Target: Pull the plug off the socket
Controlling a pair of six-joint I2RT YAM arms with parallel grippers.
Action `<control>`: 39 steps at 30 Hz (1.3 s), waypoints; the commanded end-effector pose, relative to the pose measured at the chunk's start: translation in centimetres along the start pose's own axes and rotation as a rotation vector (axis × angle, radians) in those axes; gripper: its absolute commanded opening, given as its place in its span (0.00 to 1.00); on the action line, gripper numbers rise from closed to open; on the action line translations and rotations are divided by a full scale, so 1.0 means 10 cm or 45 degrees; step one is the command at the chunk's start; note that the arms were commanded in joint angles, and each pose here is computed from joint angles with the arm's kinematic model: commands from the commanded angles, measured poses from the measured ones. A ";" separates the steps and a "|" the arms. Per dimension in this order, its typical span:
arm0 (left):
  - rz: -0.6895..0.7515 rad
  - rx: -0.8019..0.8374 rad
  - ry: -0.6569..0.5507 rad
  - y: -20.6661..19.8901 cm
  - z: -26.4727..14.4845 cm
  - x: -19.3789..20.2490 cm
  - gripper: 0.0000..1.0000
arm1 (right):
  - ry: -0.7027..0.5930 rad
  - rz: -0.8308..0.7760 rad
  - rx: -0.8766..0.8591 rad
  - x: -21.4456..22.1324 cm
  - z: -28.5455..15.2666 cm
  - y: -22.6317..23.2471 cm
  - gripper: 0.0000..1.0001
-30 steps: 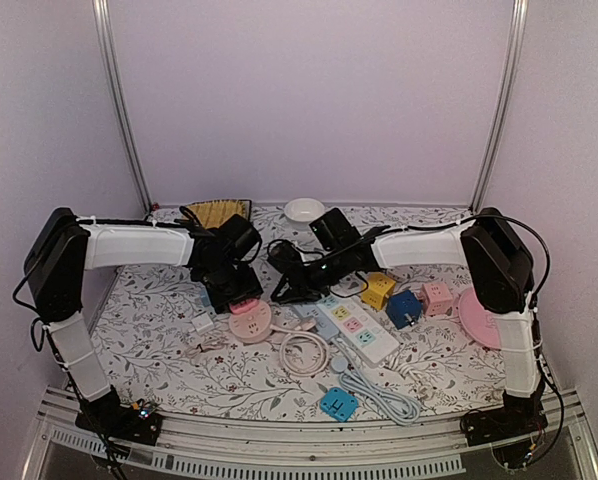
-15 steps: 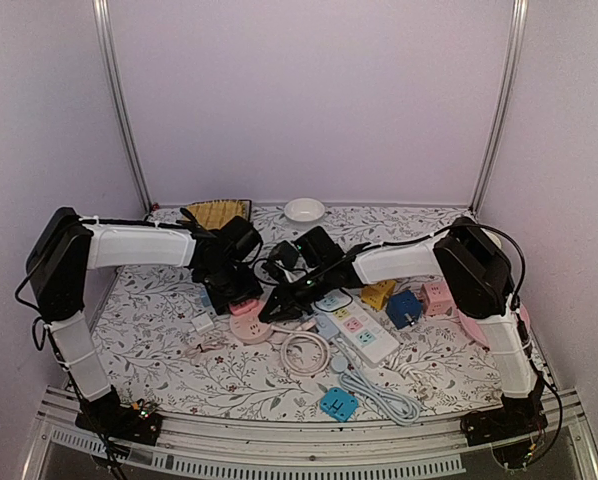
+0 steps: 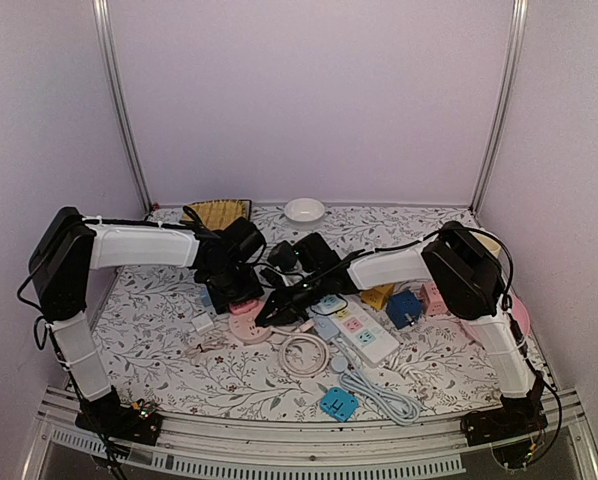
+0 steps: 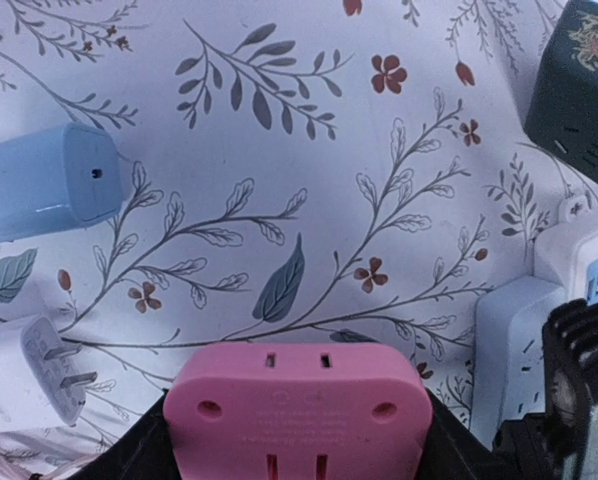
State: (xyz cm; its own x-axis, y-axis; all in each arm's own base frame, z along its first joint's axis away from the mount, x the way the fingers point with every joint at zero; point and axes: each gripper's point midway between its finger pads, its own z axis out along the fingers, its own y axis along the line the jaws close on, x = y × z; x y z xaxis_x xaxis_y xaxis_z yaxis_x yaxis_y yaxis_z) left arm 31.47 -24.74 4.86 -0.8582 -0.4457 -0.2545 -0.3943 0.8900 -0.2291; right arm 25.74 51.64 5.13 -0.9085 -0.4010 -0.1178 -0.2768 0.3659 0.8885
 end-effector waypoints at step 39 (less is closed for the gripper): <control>-0.016 0.085 -0.246 0.36 -0.71 -0.38 0.56 | -0.278 -0.157 0.191 -0.49 -0.61 0.40 0.06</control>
State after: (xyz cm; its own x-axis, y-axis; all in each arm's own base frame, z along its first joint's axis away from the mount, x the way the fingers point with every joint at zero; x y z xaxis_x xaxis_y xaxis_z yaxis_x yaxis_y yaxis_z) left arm 30.21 -20.29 10.90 -0.7817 -0.4598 -0.4213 -0.3774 0.8866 -0.2673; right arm 28.81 50.25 5.87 -0.9426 -0.2993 -0.1482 -0.2823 0.4768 0.8324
